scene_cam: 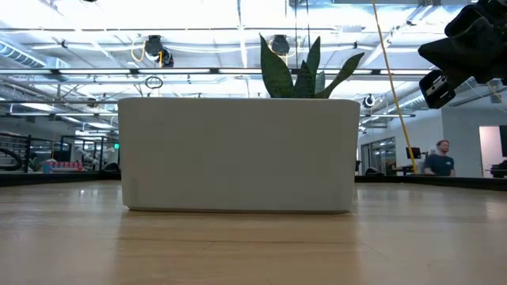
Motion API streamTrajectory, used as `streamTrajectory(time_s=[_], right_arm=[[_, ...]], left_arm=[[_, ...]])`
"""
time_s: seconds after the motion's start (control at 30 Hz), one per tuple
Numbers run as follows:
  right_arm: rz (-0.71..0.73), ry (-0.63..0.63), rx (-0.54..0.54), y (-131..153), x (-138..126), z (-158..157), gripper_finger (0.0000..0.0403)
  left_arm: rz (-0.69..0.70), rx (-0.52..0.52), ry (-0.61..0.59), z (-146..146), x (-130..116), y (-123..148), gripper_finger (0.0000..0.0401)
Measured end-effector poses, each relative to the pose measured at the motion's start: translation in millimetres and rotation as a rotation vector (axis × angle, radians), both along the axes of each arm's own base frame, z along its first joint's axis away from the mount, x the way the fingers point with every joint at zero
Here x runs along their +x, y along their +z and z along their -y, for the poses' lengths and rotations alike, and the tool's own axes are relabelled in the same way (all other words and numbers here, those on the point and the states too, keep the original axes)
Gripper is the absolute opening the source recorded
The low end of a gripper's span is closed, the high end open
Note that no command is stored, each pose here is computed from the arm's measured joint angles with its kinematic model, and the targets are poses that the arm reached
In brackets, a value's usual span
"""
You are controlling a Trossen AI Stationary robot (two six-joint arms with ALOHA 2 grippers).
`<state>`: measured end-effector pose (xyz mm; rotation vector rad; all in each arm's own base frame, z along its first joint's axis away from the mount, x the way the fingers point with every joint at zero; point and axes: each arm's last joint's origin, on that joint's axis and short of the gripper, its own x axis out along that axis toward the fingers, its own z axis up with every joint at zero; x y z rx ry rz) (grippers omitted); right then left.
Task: Pick and place pill bottles into a basket
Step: Put the white pill bottle into the white bin
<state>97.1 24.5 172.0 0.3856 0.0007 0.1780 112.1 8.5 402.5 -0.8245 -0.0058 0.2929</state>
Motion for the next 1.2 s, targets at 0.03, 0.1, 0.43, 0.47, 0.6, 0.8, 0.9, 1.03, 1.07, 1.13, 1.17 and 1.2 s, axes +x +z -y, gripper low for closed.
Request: streamTrajectory(time_s=[0.03, 0.1, 0.43, 0.47, 0.6, 0.8, 0.9, 1.03, 1.07, 1.13, 1.17, 1.2], right_arm=[[0.0, 0.0, 0.0, 0, 0, 0, 0.0004], [0.0, 0.0, 0.0, 0, 0, 0, 0.0004], [0.0, 0.0, 0.0, 0, 0, 0, 0.0004], [0.0, 0.0, 0.0, 0, 0, 0, 0.0004], [0.0, 0.0, 0.0, 0, 0, 0, 0.0004], [0.0, 0.0, 0.0, 0, 0, 0, 0.0004], [0.0, 0.0, 0.0, 0, 0, 0, 0.0004], [0.0, 0.0, 0.0, 0, 0, 0, 0.0004], [0.0, 0.0, 0.0, 0, 0, 0, 0.0004], [0.0, 0.0, 0.0, 0, 0, 0, 0.0004], [0.0, 0.0, 0.0, 0, 0, 0, 0.0004], [0.0, 0.0, 0.0, 0, 0, 0, 0.0004]], left_arm=[[-0.061, 0.015, -0.034, -1, 7, 6, 0.0395], [-0.173, 0.04, -0.104, -3, 25, 15, 0.0395], [-0.764, 0.069, -0.318, -22, 108, 5, 0.0394], [-0.817, 0.063, -0.312, -24, 115, -1, 0.0394], [-0.946, 0.009, -0.333, -31, 141, -26, 0.0394], [-1.079, 0.047, -0.347, -37, 169, -55, 0.0394], [-1.173, 0.096, -0.317, -40, 177, -67, 0.0394], [-1.234, 0.085, -0.336, -42, 193, -87, 0.0394], [-1.241, 0.074, -0.354, -42, 196, -92, 0.0394], [-1.258, 0.07, -0.379, -40, 202, -98, 0.0394], [-1.272, 0.073, -0.393, -40, 204, -102, 0.0394], [-1.286, 0.077, -0.405, -39, 207, -107, 0.0394]])
